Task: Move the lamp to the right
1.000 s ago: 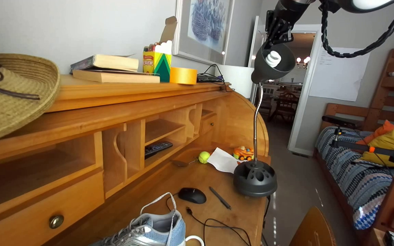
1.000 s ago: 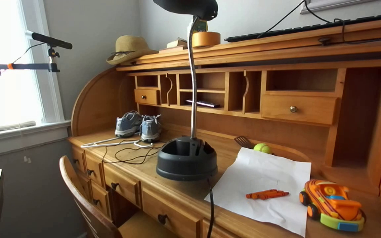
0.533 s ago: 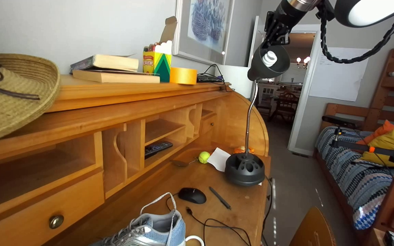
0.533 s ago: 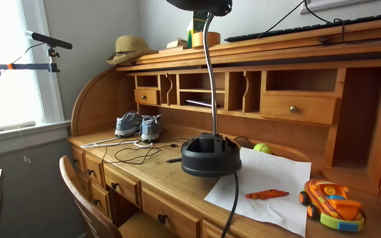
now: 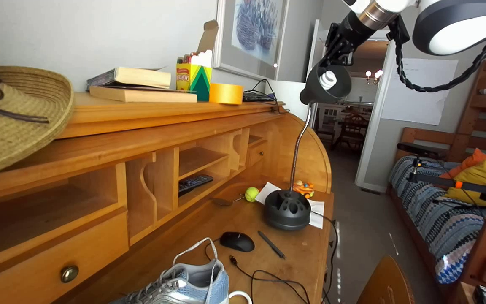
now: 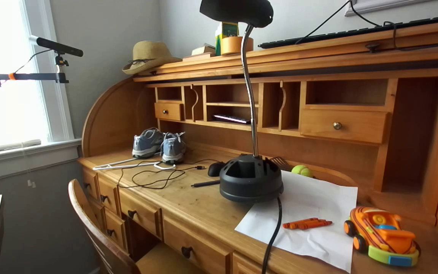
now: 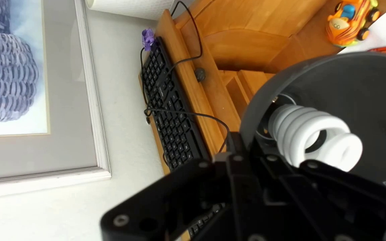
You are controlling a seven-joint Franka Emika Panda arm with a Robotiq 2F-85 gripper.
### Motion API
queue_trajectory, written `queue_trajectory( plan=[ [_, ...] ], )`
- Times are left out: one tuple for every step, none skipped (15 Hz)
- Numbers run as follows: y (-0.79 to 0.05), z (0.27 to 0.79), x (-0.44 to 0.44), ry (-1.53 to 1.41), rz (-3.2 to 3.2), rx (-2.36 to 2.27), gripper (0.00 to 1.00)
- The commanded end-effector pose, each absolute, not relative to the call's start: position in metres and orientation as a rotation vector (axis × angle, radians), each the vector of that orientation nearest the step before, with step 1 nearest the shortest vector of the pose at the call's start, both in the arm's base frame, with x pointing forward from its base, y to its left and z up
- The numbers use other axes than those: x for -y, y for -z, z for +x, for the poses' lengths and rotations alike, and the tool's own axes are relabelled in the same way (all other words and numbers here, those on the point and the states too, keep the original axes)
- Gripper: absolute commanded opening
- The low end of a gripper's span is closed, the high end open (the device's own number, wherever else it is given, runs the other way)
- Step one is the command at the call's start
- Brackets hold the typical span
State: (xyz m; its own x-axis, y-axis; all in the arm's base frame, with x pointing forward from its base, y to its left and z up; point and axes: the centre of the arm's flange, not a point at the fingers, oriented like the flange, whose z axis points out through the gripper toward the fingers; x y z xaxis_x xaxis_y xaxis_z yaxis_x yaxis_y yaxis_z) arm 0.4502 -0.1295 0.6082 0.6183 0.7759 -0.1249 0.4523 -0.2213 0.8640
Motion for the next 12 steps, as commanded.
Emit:
queue_trajectory(
  plan=[
    [-0.608,0.446,0.134,-0.493,1.814,-0.957,0.01],
    [-0.605,0.447,0.136,-0.503,1.817,-0.954,0.01],
    [-0.603,0.447,0.136,-0.515,1.819,-0.953,0.01],
    [-0.601,0.448,0.137,-0.524,1.820,-0.953,0.01],
    [-0.599,0.449,0.138,-0.530,1.820,-0.952,0.01],
    [-0.597,0.451,0.138,-0.544,1.821,-0.947,0.01],
    [-0.595,0.453,0.138,-0.556,1.815,-0.945,0.01],
    [-0.592,0.454,0.138,-0.566,1.813,-0.946,0.01],
    [-0.589,0.456,0.138,-0.572,1.808,-0.948,0.01],
    [-0.587,0.457,0.138,-0.582,1.805,-0.948,0.01],
    [-0.584,0.458,0.138,-0.596,1.811,-0.949,0.01],
    [-0.581,0.460,0.137,-0.605,1.814,-0.948,0.01]
  ],
)
